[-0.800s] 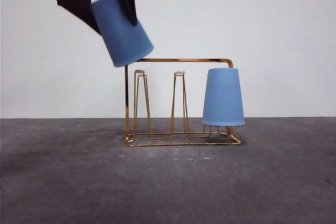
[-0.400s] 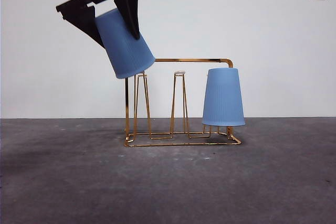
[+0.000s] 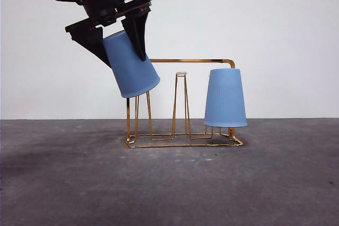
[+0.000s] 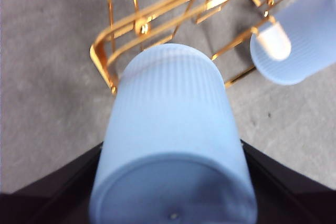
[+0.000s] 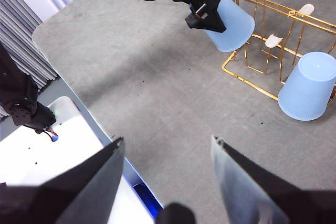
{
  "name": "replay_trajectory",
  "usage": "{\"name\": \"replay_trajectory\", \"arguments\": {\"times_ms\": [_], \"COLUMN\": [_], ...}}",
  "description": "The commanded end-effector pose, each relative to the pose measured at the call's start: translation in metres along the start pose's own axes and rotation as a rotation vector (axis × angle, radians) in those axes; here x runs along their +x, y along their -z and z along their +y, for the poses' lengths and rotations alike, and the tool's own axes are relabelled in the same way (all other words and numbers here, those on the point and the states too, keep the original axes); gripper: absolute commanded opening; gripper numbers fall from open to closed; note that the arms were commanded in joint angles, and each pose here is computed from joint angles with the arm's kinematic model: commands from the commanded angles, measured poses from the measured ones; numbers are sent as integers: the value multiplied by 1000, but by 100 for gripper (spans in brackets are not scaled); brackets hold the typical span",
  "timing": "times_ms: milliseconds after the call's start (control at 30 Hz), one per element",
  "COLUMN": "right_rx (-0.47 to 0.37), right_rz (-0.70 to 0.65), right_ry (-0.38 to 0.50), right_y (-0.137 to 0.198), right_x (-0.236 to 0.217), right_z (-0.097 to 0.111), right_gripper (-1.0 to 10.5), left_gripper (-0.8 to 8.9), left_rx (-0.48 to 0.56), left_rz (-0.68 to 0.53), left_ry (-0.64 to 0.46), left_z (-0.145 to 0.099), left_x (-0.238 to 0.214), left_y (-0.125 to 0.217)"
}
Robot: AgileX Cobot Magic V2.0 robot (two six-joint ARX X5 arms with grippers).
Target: Pick up cup 1,put cup 1 in the cup rack,pick up cup 2,put cup 2 in the cup rack
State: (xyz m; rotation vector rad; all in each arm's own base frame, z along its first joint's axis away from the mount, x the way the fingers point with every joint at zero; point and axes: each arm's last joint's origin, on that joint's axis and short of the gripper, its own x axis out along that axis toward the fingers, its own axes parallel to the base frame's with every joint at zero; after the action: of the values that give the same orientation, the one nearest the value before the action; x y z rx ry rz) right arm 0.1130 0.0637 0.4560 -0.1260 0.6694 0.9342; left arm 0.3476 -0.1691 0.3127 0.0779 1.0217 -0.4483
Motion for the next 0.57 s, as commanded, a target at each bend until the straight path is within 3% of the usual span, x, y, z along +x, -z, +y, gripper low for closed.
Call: {"name": "replay_trajectory", "arguments": {"times_ms": [33, 567], "right_rx": [-10, -5], "right_rz": [0, 10], "right_ry": [-4, -5], "right_y": [0, 1], "right_x": [1, 1], "right_z": [0, 0], "right_gripper": [280, 280], "left_gripper": [-8, -8], "left_rx": [-2, -59], "left_rz": [-3, 32], "left_ry": [-1, -5], "left_z": [2, 6], "left_x": [7, 44], "left_y": [-2, -3]}}
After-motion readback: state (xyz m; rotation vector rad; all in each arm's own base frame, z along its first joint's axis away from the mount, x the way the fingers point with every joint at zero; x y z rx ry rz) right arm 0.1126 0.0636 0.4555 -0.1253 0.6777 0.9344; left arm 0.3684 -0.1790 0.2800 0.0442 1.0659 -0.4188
